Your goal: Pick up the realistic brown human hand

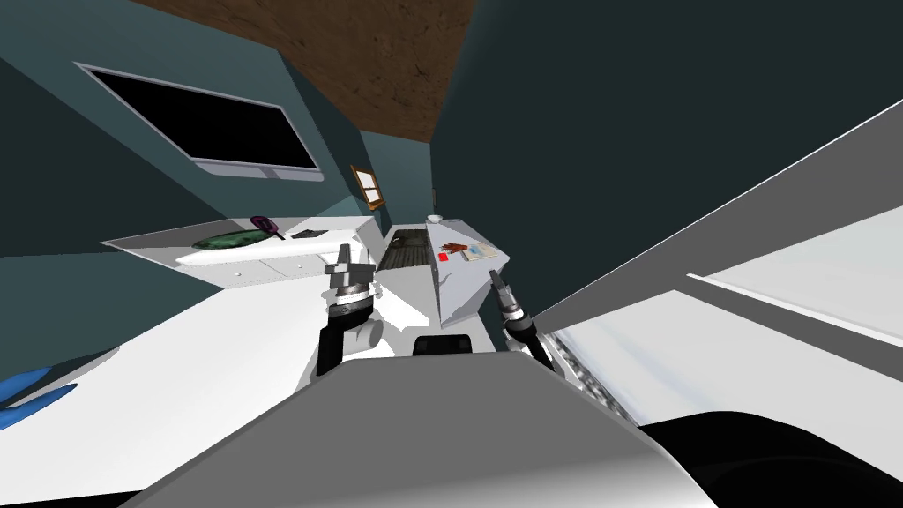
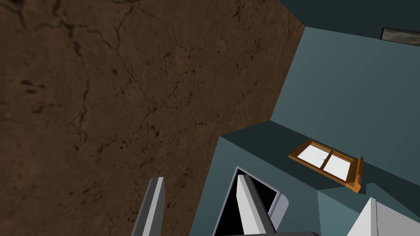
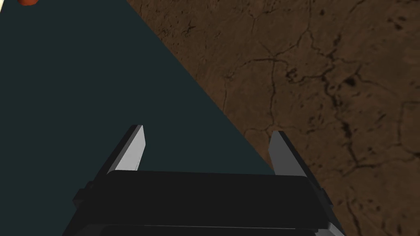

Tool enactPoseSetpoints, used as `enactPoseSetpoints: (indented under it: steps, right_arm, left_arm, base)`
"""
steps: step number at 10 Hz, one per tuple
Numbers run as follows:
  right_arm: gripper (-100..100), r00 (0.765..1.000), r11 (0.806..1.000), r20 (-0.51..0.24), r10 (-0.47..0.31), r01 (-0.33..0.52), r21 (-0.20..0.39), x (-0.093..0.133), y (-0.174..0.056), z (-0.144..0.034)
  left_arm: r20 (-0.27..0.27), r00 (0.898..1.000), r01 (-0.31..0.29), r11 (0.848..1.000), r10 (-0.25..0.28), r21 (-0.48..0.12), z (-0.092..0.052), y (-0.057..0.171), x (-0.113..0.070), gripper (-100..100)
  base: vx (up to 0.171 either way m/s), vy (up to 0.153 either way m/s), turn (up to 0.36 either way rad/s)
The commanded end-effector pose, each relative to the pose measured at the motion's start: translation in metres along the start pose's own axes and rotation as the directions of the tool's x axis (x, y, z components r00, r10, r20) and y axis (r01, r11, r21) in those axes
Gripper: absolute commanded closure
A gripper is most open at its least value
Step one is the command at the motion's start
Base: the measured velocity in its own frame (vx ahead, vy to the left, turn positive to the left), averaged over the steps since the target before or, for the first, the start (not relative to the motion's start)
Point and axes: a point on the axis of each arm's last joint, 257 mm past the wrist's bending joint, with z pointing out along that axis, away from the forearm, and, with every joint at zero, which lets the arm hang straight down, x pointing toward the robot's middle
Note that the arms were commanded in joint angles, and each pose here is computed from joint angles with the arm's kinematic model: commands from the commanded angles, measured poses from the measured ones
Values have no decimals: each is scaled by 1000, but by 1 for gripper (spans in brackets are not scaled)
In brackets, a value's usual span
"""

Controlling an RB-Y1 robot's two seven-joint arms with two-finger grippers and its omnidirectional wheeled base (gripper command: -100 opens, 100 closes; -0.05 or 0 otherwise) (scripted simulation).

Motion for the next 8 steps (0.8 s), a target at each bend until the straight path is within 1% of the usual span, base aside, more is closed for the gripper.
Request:
enactPoseSetpoints:
  steps: [1,2,3,4,5,6,7,8]
  right_arm:
    - [-100,999,1000,-45,-21,22,6,7,-5,-4]
    - [-100,993,998,-107,-50,53,23,20,-18,-16]
    - [-100,991,998,-123,-56,59,21,22,-18,-18]
    - [-100,979,995,-185,-82,91,37,34,-31,-32]
    - [-100,974,995,-207,-90,99,32,35,-31,-34]
    - [-100,956,990,-268,-115,132,44,46,-44,-50]
    - [-100,948,989,-293,-123,141,39,47,-46,-53]
    - [-100,923,984,-354,-147,174,47,56,-59,-70]
  left_arm:
    - [0,1000,0,1000,0,0,0,0,0,0]
    - [0,1000,0,1000,0,0,0,0,0,0]
    - [0,1000,0,1000,0,0,0,0,0,0]
    - [0,1000,0,1000,0,0,0,0,0,0]
    - [0,1000,0,1000,0,0,0,0,0,0]
    - [0,1000,0,1000,0,0,0,0,0,0]
    - [0,1000,0,1000,0,0,0,0,0,0]
    - [0,1000,0,1000,0,0,0,0,0,0]
  base:
    - [-19,56,-13]
    - [-9,68,-7]
    - [-2,54,-8]
    - [3,59,0]
    - [-3,54,-7]
    - [-5,70,5]
    - [2,63,-1]
    - [8,65,5]
